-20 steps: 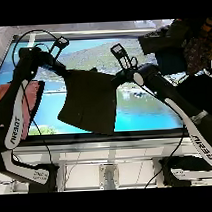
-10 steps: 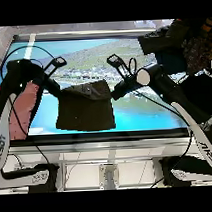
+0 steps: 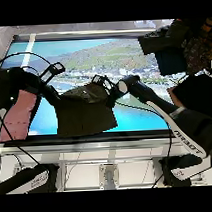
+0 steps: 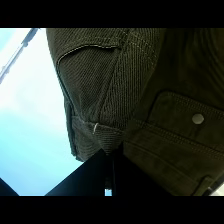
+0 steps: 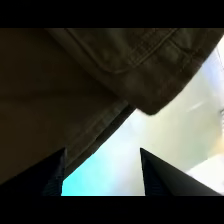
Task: Fold the clothes and pants, and hang the long-sleeved shirts on hangers.
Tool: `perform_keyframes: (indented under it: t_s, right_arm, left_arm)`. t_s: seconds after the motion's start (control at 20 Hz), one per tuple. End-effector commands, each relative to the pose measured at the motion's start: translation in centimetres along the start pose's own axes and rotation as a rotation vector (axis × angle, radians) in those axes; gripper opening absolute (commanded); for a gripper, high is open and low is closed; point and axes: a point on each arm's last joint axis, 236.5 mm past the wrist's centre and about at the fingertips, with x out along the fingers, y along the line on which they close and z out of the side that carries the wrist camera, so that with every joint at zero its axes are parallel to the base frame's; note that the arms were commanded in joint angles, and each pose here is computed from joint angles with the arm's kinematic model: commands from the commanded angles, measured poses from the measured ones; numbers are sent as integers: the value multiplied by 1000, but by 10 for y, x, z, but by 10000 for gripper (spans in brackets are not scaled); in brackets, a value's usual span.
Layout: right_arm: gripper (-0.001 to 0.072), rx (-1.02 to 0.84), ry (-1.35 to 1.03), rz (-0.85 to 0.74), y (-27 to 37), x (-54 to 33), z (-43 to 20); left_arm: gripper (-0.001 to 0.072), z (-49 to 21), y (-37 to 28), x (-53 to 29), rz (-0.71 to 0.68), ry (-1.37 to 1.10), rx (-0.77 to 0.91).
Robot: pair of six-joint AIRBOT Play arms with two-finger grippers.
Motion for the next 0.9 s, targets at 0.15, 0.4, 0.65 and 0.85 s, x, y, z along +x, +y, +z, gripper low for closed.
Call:
perform_keyframes:
  t_s: [0.15,0.4,0.65,0.85]
  right_arm:
    - [516,-19,-40,-22,-9,50,6]
    - [467,5,-93,-63,-20,61,16]
    - [179,37,-129,-85,-27,62,26]
    - [9,9,-142,-106,-38,42,46]
  left_arm:
    - [18,-3,-1,-1,-2,7,1]
    - [18,-3,-1,-1,-2,7,-4]
    - [18,-3,-2,-1,-3,8,-15]
    - [19,-3,-2,-1,-3,8,-24]
